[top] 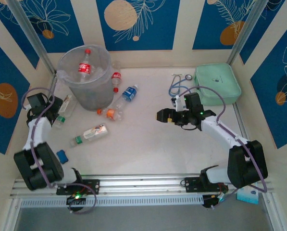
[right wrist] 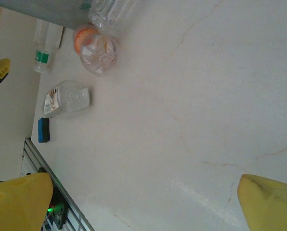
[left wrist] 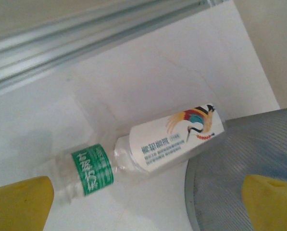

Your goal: Put the plastic bottles in the bin

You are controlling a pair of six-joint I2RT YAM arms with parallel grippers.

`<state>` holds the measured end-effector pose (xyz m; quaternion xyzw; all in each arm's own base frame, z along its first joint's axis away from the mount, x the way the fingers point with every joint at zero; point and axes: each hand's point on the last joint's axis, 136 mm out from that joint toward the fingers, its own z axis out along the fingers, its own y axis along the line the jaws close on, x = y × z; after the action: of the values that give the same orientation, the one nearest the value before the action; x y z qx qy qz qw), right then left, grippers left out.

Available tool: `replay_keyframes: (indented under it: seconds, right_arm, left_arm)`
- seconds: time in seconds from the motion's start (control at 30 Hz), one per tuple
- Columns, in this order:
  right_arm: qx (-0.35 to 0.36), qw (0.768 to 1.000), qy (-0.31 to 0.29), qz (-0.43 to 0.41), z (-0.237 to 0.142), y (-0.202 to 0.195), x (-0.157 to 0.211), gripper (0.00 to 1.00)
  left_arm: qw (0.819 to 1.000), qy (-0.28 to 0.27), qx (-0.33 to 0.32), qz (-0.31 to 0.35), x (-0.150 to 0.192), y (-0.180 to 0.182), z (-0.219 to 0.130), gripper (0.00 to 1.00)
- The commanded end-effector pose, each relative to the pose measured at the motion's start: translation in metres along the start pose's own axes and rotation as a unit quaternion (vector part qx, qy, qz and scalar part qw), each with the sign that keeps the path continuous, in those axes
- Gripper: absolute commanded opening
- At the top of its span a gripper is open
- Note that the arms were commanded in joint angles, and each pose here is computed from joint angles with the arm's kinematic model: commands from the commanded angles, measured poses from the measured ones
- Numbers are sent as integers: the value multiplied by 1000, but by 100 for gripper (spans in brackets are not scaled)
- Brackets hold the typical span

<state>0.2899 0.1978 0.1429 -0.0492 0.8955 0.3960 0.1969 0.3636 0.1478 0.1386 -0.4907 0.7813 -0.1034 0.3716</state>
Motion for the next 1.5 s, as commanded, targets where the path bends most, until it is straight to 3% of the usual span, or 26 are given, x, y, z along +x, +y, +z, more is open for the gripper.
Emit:
replay_keyframes:
  seconds: [0.0,0.2,0.43,0.67,0.9,1.13,1.4,1.47]
  right_arm:
    - [-1,1000,9,4,0,-3,6,99]
    - [4,1000,7,6,-1,-5,4,99]
    - [0,1000,11,19,5,-6,2,99]
    - [3,1000,13,20,7,-6,-1,99]
    - [0,999,20,32,11,-8,3,99]
    - [0,999,23,32,13,-7,4,99]
    - [2,999,27,34,15,-8,5,99]
    - [-1,999,27,33,15,-6,5,99]
  left_arm:
    - [995,29,88,43,-8,-40,17,100]
    - [993,52,48,96,-17,-36,47,100]
    - [983,127,12,135,10,-15,82,100]
    - [970,188,43,145,49,-14,95,100]
    - [967,193,33,162,75,-4,89,100]
    - [968,190,24,160,78,-1,94,100]
    - [975,160,25,151,65,-10,77,66]
    - [977,151,25,149,60,-13,68,63]
